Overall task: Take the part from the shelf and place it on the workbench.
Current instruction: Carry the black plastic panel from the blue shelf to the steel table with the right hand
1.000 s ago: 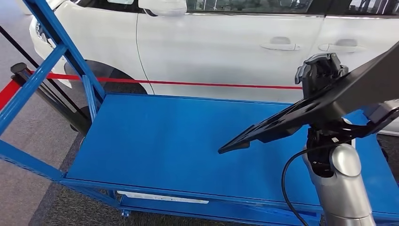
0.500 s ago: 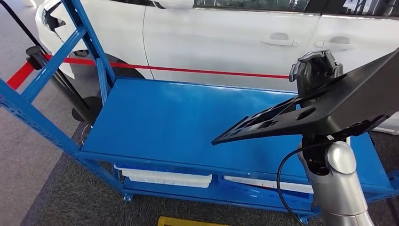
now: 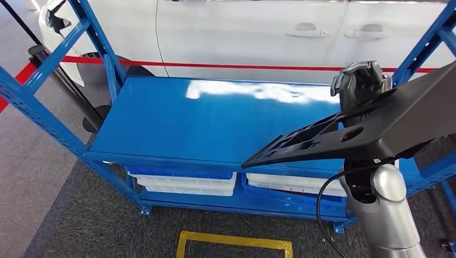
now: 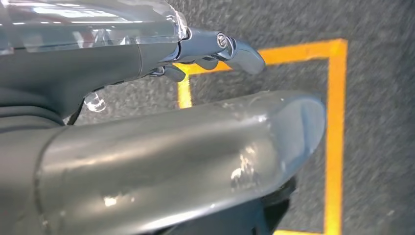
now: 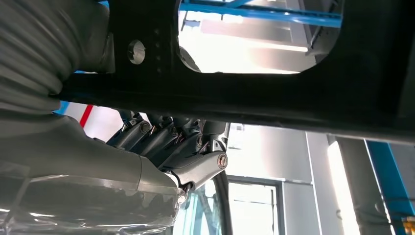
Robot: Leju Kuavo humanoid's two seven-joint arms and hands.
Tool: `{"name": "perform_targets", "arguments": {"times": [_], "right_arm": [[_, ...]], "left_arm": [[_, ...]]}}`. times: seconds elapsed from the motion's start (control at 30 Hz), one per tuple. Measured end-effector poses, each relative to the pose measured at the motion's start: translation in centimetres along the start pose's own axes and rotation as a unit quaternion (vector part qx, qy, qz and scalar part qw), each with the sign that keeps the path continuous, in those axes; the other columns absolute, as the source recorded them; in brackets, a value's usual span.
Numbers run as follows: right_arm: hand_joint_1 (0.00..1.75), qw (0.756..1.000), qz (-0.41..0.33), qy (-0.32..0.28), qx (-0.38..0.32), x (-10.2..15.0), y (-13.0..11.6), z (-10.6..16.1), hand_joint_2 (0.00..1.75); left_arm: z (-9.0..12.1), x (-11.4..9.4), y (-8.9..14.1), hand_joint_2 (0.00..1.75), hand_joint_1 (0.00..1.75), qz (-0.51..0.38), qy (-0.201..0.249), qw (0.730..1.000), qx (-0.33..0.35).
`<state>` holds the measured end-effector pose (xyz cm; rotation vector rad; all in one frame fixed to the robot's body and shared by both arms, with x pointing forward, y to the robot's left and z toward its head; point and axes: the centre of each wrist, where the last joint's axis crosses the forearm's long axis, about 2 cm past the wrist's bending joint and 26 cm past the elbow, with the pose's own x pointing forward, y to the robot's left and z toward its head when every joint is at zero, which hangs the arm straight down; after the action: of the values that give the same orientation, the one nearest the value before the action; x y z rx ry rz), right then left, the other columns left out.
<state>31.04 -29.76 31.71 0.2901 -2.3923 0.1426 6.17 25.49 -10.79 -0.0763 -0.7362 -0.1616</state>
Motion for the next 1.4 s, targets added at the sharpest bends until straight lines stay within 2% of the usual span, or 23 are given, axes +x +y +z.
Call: {"name": "perform_targets", "arguments": {"times": [0.5, 0.97, 1.23, 1.4], "right_arm": [[1.75, 1.000, 0.006, 0.023, -0.005, -0.9, 0.3, 4.3, 1.75], [1.75, 1.000, 0.006, 0.029, -0.006, -0.8, 0.4, 5.0, 1.75], [1.75, 0.999, 0.016, 0.038, -0.005, -1.0, 0.9, 6.9, 1.75], [1.75, 0.999, 0.017, 0.030, -0.003, -0.7, 1.1, 6.9, 1.75]], "left_arm": [[-0.3, 0.4, -0.2, 0.00, 0.00, -0.009, -0.007, 1.000, 0.004], [-0.1, 0.2, -0.5, 0.00, 0.00, -0.014, -0.004, 1.000, 0.003], [-0.2, 0.3, -0.7, 0.00, 0.00, -0.017, -0.007, 1.000, -0.001], [-0.2, 0.4, -0.6, 0.00, 0.00, -0.019, -0.005, 1.000, 0.008]]}}
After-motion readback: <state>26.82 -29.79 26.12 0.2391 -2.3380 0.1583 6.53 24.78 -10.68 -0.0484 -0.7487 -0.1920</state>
